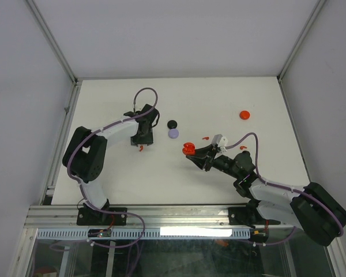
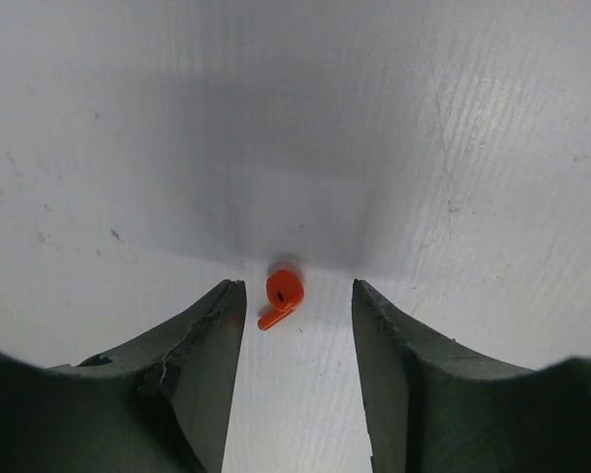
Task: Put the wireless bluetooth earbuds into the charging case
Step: Pick up the earbud from the center of the board.
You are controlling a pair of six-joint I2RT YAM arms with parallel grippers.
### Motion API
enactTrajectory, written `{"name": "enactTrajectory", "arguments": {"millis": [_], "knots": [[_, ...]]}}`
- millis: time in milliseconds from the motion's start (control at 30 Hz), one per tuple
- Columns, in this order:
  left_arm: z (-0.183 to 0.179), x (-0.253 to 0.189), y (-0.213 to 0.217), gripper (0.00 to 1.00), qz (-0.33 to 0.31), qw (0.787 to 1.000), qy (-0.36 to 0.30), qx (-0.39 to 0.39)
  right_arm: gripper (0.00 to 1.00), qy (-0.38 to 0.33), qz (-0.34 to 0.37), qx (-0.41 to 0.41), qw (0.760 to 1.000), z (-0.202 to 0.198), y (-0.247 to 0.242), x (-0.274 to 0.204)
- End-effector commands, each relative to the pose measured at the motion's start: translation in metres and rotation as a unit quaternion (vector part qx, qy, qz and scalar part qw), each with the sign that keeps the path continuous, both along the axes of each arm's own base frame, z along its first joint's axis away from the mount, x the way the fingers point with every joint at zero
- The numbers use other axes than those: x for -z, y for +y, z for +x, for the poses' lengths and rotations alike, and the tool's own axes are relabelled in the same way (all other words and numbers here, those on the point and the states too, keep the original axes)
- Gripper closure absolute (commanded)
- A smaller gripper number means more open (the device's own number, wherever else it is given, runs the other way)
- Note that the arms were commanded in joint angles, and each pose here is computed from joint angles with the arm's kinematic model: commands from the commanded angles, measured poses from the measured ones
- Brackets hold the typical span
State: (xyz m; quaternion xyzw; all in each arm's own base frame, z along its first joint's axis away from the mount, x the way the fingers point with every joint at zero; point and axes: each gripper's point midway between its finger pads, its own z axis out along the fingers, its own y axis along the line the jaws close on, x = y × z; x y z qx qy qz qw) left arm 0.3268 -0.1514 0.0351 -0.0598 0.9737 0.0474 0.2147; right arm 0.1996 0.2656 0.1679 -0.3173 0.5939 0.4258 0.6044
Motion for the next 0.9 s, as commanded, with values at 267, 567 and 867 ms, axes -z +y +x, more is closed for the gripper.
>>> {"name": "enactTrajectory", "arguments": {"millis": [267,567,867], "knots": [[0.004,0.007,-0.006,0.6,-0.021,0.999,0.035,0.025,1.0,-0.034,0.032,-0.005,0.999,0.002,0.005,-0.032],[-0.005,0.015,-0.007,0.68,-0.04,0.997,0.061,0.031,1.0,-0.034,0.031,-0.005,0.999,0.002,0.005,-0.032],[-0.01,0.013,0.001,0.74,-0.027,0.997,0.068,0.03,1.0,-0.033,0.03,-0.006,0.999,0.002,0.005,-0.031]]}}
